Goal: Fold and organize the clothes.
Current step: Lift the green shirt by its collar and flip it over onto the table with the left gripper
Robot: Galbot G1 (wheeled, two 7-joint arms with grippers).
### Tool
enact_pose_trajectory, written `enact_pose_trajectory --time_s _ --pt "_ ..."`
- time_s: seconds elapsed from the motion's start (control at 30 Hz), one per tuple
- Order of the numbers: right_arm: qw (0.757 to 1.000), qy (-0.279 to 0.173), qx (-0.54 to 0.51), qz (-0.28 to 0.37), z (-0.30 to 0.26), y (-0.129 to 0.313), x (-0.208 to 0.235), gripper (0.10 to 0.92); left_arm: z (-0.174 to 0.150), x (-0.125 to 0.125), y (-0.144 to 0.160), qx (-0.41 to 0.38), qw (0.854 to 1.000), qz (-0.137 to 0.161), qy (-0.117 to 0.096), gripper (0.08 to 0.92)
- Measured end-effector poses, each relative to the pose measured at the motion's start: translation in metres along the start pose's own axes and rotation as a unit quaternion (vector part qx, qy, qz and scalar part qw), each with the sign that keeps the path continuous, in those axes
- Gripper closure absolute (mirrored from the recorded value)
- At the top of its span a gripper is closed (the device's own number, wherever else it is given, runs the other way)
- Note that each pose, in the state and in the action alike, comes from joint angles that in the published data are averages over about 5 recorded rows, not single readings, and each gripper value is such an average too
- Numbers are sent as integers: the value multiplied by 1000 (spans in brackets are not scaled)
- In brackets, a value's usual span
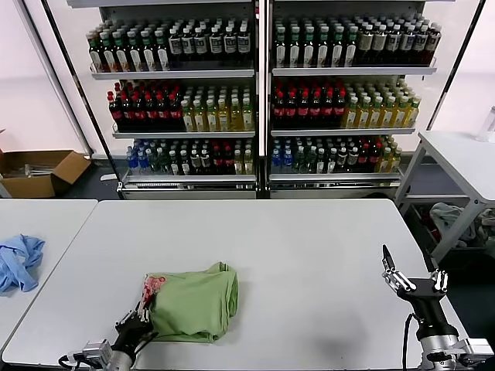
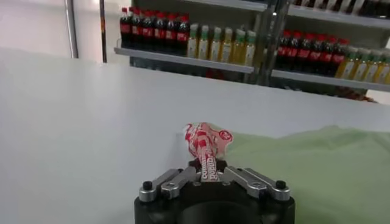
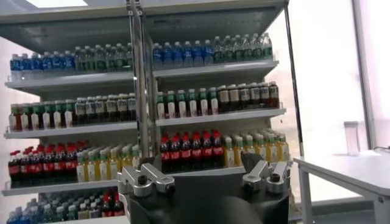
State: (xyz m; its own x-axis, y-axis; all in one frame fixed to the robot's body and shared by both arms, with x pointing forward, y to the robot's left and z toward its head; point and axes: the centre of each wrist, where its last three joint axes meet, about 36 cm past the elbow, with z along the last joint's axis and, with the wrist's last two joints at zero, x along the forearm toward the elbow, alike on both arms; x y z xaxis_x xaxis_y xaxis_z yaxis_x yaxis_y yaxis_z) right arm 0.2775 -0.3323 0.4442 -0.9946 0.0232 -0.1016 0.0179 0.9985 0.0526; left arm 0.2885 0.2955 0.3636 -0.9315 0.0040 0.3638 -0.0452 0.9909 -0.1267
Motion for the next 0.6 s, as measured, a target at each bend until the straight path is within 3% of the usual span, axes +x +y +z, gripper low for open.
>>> enact_pose_trajectory --time_s 0.23,0.43,0.6 --pt "1000 -2 -1 -3 -2 2 -3 200 -41 0 14 -15 999 -16 -37 838" --pt "1000 -3 -1 -7 -2 3 -7 200 -83 -1 53 -38 996 -62 -58 838" --pt "1000 -5 -3 -9 -2 4 -10 200 -132 2 89 -70 988 -103 -95 838"
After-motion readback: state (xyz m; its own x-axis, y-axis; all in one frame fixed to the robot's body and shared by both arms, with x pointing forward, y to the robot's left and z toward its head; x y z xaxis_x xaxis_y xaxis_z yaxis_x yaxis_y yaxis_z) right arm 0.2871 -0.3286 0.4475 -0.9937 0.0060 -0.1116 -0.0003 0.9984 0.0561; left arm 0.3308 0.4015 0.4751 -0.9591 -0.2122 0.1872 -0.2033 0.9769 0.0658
